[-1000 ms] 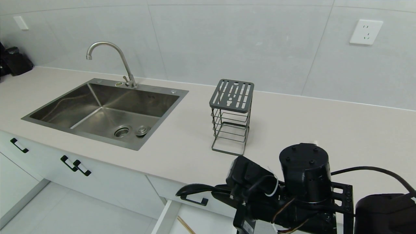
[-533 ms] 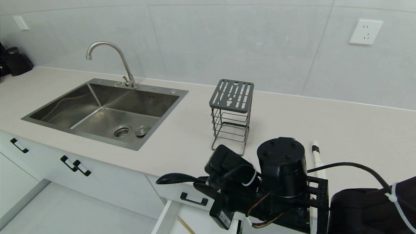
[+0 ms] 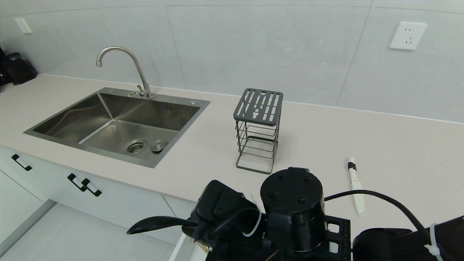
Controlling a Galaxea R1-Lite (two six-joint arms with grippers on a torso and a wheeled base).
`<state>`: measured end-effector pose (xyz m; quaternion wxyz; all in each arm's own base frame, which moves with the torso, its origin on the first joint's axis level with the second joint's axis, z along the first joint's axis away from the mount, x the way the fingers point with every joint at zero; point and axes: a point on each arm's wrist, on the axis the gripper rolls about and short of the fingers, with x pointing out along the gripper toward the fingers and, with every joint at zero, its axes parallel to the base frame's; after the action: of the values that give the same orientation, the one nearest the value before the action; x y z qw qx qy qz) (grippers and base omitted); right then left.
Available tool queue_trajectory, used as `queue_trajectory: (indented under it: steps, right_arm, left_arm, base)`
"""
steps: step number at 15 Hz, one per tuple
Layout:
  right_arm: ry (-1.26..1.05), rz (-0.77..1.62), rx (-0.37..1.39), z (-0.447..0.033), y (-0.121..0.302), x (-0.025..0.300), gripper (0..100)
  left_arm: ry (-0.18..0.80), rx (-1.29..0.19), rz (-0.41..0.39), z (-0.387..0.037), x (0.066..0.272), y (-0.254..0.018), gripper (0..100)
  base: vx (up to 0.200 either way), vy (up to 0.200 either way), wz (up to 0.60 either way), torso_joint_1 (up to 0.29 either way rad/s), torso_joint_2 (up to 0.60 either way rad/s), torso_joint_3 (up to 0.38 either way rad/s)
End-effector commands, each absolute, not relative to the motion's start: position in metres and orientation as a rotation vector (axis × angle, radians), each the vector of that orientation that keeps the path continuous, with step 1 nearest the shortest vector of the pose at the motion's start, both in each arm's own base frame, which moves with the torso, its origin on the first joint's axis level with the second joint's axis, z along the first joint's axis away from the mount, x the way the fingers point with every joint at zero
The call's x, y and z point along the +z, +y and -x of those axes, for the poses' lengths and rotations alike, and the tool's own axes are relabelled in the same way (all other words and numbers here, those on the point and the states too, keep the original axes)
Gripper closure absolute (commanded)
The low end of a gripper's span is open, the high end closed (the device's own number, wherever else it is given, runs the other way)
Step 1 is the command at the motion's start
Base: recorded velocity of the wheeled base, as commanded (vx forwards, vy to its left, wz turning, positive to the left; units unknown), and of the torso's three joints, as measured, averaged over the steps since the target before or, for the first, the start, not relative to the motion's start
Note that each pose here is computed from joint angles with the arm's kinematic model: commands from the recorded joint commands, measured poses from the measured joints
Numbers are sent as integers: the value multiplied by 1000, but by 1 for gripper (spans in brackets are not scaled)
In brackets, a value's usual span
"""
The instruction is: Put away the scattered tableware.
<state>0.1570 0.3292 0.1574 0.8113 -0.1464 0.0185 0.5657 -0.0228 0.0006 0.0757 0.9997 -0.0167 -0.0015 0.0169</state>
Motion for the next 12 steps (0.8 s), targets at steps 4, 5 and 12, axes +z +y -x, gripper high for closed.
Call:
queue_trajectory:
  steps: [4,5,12]
  right_arm:
    - [78,333,1220,-155,333,150,100]
    - [80,334,1220,-155,333,150,100]
    - [85,303,1226,-152,335,153,100]
  left_arm:
    - [-2,35,34,23,76,1,0]
    - [-4,34,34,23,76,1,0]
    - [-4,34,34,23,76,1,0]
  base:
    - [0,0,0,0,0,0]
    - [0,0,0,0,0,0]
    - [0,0,0,-45,89,46]
